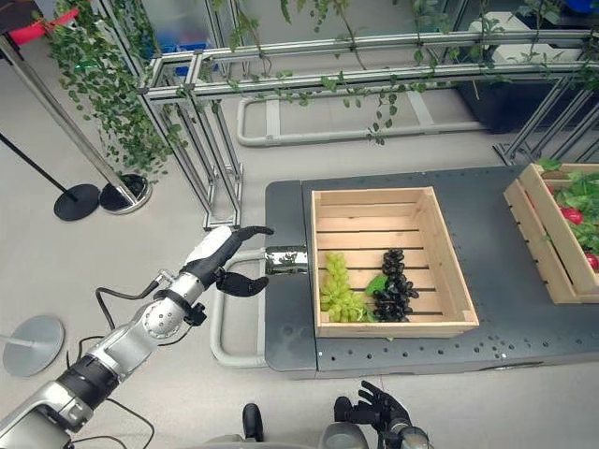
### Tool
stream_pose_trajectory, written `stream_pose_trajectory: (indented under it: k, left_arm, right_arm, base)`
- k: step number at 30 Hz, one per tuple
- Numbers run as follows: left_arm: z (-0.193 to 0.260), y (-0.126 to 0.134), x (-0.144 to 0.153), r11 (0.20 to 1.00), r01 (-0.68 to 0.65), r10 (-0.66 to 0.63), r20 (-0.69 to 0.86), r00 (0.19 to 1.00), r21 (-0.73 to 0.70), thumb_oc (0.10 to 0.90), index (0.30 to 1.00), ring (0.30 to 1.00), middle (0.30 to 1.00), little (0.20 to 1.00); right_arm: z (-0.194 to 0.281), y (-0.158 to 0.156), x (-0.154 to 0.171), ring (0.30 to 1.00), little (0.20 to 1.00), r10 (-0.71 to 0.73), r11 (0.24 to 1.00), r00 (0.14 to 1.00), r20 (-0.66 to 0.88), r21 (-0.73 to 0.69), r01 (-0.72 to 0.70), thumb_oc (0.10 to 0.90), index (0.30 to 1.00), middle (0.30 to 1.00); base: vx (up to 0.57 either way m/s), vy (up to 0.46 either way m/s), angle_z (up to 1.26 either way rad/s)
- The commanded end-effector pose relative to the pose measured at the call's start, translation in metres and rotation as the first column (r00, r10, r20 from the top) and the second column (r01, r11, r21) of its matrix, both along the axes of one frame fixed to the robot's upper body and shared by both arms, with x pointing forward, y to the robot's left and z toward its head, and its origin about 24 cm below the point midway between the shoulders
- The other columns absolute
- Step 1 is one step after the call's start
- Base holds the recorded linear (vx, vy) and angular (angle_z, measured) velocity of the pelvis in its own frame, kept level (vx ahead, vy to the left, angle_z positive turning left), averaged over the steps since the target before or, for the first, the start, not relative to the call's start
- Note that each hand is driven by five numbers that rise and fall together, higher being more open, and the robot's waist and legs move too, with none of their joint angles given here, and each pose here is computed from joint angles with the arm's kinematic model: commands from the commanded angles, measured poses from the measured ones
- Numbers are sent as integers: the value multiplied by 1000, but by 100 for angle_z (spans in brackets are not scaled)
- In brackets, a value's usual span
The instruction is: Pick up the fruits from the basket on one side to the basket on the other side
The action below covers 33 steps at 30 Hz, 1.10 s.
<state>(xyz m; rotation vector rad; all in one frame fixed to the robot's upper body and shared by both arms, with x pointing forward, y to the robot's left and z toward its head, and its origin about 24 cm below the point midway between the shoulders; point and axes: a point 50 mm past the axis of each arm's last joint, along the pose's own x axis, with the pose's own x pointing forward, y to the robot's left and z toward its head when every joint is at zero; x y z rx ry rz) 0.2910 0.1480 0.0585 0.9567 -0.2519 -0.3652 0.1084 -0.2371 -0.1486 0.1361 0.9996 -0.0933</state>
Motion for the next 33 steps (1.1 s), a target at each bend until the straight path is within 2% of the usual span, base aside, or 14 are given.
stream_pose_trajectory:
  k: [1,11,20,27,30,33]
  left_arm:
    - [77,-15,35,1000,-2,1,379,925,1,800,900,900,900,900]
    - [109,-29,65,984,-88,-20,585,811,156,800,900,900,900,900]
    - [134,-42,82,937,-147,-86,616,783,317,800,900,900,900,900]
    - [157,-59,84,914,-155,-134,640,756,374,800,900,900,900,900]
    - [162,-62,83,904,-151,-155,634,757,400,800,900,900,900,900]
    - [165,-67,84,856,-165,-177,578,796,490,800,900,900,900,900]
  right_arm:
    - [16,-6,31,900,900,33,999,986,162,30,-39,800,900,900]
    - [47,-9,77,900,900,166,985,926,338,-20,-169,800,900,900]
    - [66,-11,98,900,900,207,977,879,430,-48,-207,800,900,900]
    - [75,-7,111,900,900,203,978,854,480,-52,-203,800,900,900]
    - [78,-8,114,900,900,206,977,848,489,-55,-206,800,900,900]
    - [81,-6,119,900,900,201,978,841,503,-54,-201,800,900,900]
  base:
    - [0,10,-17]
    - [-71,16,-19]
    - [-52,10,-15]
    - [-49,-19,1]
    - [0,0,0]
    - [-24,-11,0]
